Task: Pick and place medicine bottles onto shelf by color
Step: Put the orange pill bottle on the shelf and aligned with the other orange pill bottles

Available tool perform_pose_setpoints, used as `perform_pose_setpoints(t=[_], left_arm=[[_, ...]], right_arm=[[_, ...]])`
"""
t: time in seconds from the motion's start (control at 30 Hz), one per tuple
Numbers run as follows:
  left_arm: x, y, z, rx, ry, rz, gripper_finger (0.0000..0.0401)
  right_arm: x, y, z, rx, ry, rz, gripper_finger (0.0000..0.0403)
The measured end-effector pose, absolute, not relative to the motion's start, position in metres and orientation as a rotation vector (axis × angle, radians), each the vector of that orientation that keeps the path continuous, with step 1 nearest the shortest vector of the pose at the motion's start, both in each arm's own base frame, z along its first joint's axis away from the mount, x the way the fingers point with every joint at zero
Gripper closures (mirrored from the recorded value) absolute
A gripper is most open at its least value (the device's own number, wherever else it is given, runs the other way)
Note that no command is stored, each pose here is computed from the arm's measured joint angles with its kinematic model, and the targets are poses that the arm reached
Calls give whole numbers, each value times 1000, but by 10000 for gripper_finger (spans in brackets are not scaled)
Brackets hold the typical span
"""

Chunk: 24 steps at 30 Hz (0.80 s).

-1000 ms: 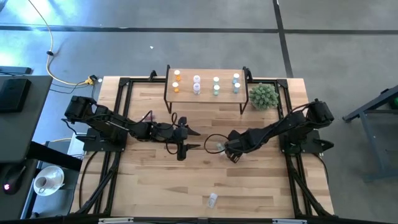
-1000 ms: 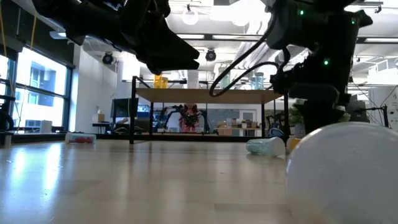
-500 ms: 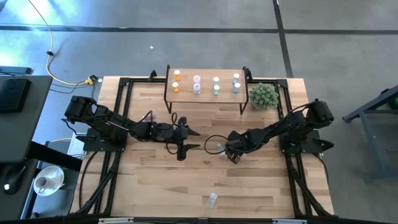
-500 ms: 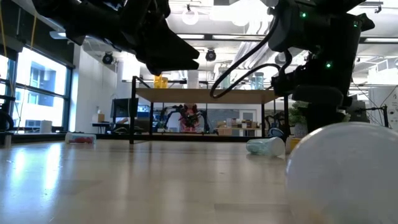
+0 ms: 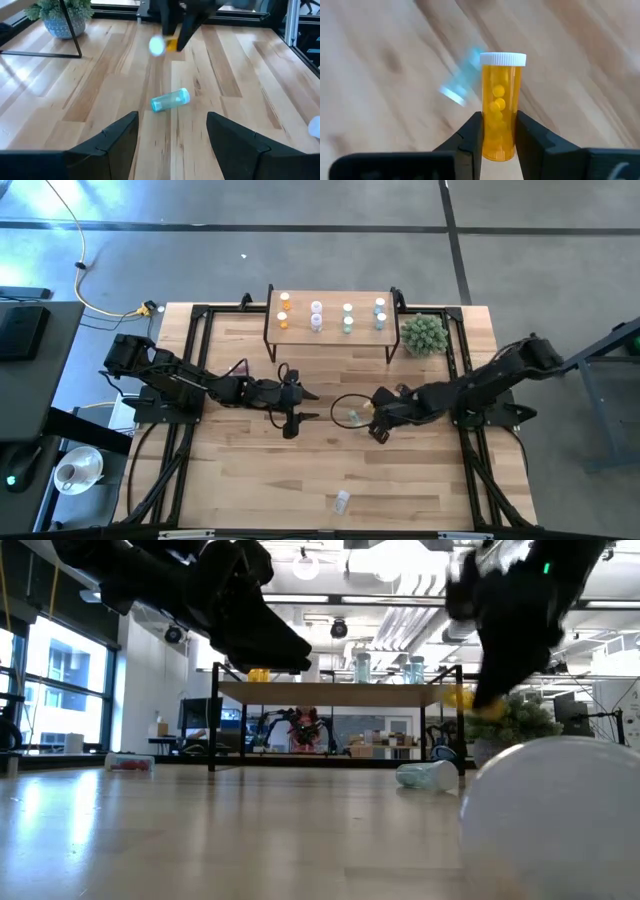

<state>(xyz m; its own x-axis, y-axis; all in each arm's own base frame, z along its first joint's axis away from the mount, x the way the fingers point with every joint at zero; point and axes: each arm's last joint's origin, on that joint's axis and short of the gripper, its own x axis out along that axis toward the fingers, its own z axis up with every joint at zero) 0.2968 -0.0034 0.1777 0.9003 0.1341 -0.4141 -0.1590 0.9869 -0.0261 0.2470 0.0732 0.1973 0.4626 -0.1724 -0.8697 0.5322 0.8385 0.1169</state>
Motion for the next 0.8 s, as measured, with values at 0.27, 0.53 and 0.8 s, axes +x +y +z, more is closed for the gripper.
perform_pose_setpoints(t=[0.27, 0.53, 0.8], left_arm=[[298, -3, 181, -64, 385, 150, 178], [300, -4, 185, -75, 347, 123, 178], [304, -9, 197, -71, 219, -10, 178]], right_arm=[[248, 94, 239, 156, 609, -349, 329], [264, 103, 253, -28, 423, -281, 329], [275, 109, 252, -84, 350, -271, 329]])
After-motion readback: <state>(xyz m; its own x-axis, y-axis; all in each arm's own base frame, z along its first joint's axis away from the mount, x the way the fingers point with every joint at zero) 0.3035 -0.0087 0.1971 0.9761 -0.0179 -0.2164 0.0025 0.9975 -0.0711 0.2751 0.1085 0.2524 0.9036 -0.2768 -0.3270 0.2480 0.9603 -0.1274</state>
